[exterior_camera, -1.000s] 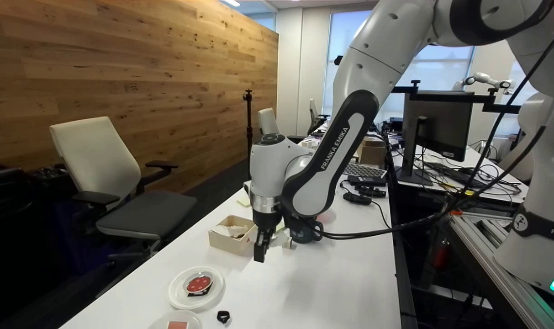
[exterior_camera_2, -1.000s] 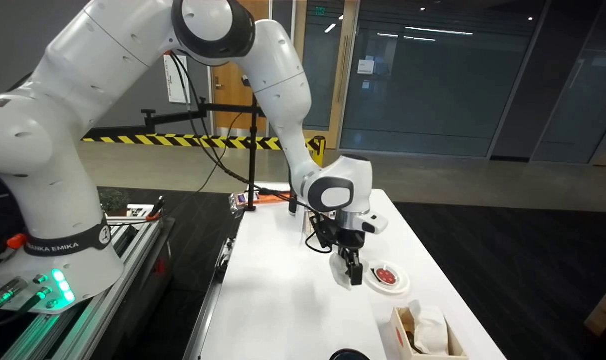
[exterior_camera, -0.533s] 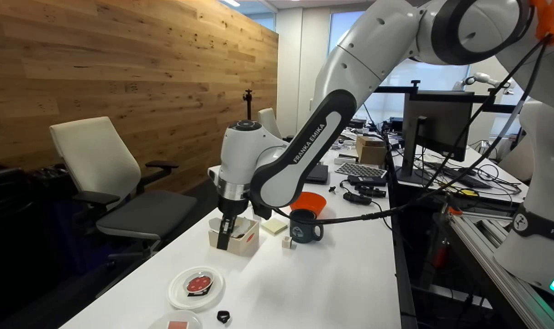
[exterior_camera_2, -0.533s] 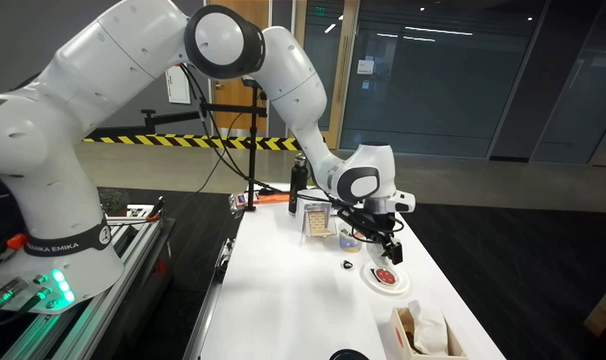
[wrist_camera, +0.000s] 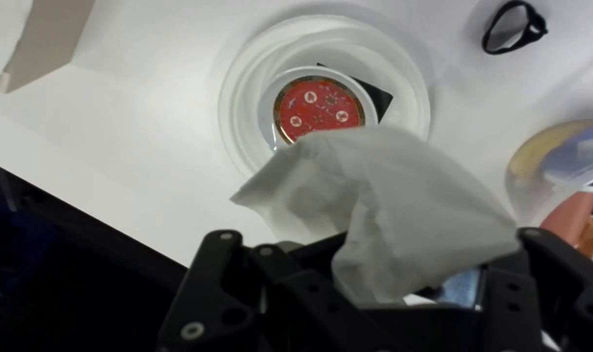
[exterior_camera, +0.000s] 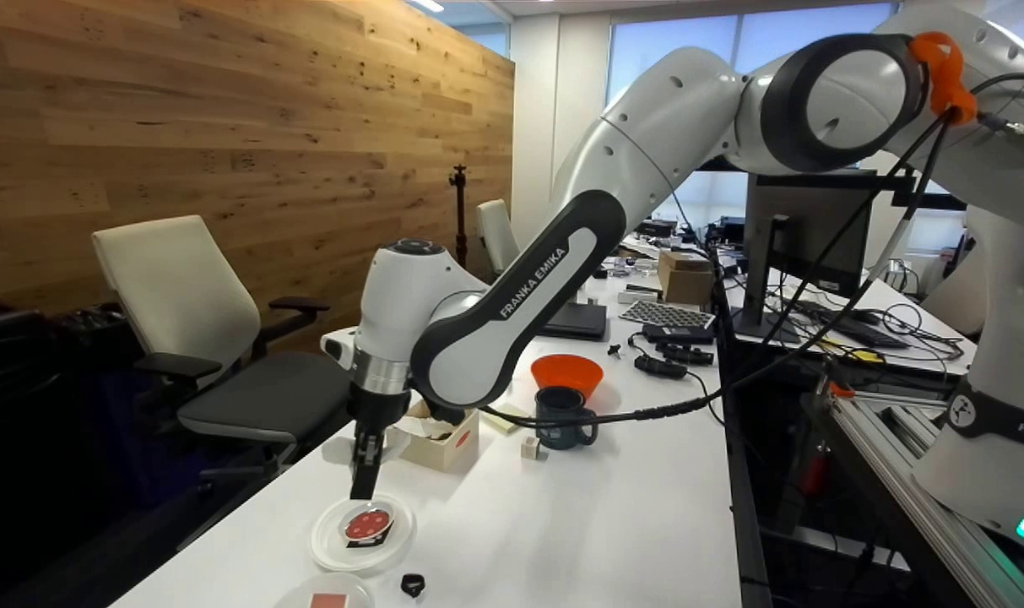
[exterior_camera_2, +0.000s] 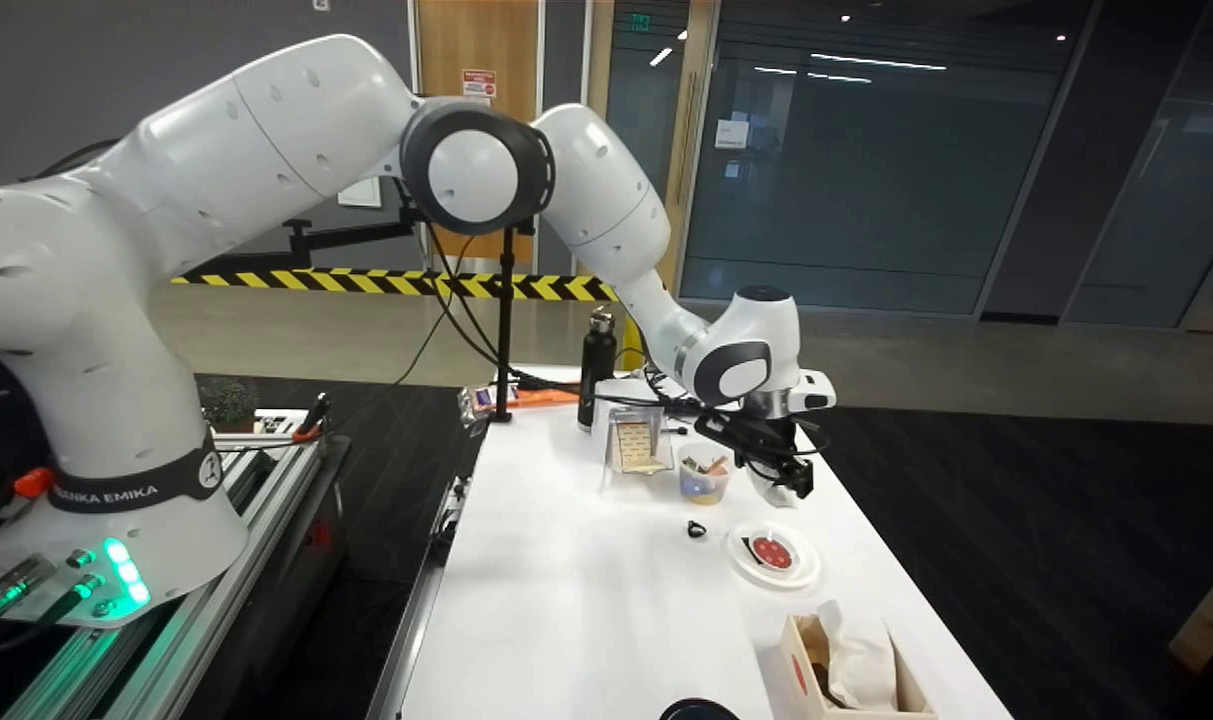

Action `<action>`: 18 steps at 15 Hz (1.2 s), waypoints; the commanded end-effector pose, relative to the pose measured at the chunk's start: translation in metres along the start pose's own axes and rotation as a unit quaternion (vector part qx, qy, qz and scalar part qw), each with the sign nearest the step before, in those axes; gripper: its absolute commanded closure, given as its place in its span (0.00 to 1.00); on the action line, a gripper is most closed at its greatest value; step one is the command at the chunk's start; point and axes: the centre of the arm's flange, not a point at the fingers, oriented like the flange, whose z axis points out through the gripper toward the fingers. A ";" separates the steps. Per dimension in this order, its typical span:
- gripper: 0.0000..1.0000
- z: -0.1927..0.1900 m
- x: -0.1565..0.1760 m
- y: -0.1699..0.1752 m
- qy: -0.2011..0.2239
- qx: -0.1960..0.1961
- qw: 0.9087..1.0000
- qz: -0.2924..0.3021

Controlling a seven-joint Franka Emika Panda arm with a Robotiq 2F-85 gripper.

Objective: Use the white napkin to wipe the item on the white plate.

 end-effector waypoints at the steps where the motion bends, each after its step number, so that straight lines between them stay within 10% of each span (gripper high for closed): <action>1: 1.00 0.041 0.024 0.020 -0.038 0.022 0.998 -0.047; 6: 1.00 0.058 0.021 0.027 -0.097 0.034 0.991 -0.082; 18: 1.00 0.055 0.007 0.021 -0.091 0.035 0.992 -0.075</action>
